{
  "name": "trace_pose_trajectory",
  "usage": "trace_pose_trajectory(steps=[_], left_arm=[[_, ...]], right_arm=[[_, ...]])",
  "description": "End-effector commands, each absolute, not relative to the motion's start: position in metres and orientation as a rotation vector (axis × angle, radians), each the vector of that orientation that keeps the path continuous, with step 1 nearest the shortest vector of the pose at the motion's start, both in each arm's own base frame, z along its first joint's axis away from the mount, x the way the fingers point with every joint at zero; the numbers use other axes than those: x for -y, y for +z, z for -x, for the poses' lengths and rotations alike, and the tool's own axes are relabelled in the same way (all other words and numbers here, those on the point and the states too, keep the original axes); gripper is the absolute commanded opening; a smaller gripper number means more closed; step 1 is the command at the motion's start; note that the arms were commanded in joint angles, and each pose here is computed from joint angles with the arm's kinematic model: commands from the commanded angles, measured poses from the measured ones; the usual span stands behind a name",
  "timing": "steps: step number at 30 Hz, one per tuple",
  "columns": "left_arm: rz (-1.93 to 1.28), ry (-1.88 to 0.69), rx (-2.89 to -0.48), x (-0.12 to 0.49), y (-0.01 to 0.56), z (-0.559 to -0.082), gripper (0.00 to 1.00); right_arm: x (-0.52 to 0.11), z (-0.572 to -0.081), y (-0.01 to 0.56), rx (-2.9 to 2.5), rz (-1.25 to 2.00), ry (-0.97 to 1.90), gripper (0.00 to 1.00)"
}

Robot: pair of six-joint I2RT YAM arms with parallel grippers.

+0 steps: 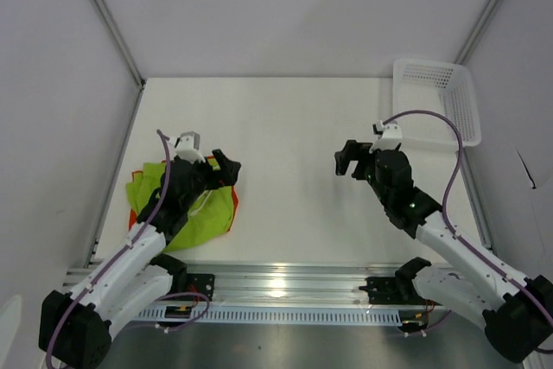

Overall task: Fold and stack the shorts
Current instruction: Neatly place the folded shorts to the corner

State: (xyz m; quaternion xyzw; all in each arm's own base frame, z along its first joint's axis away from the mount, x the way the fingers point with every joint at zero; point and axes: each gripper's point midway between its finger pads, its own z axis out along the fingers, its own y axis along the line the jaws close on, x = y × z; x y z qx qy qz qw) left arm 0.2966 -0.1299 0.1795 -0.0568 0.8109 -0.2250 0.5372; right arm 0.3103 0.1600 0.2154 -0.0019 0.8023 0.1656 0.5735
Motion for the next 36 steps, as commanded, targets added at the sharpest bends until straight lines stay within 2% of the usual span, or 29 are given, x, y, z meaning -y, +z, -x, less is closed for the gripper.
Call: trace_pose_trajectory(steps=[1, 7, 14, 36], left_arm=[[0.098, -0.536, -1.776, 0.126, 0.188, -0.289, 0.99], [0.037, -0.513, -1.703, 0.119, 0.192, -0.271, 0.99], [0.034, -0.497, -1.699, 0.113, 0.172, -0.263, 0.99], [0.072, -0.451, -1.717, 0.105, 0.167, -0.267, 0.99]], right_arm=[[-0.134, -0.306, 0.226, -1.767, -0.073, 0.322, 1.00], [-0.108, -0.291, 0.181, -1.746, -0.157, 0.268, 0.99], [-0.112, -0.296, 0.154, -1.779, -0.147, 0.253, 0.99], [-0.113, -0.298, 0.155, -1.788, -0.154, 0.251, 1.00]])
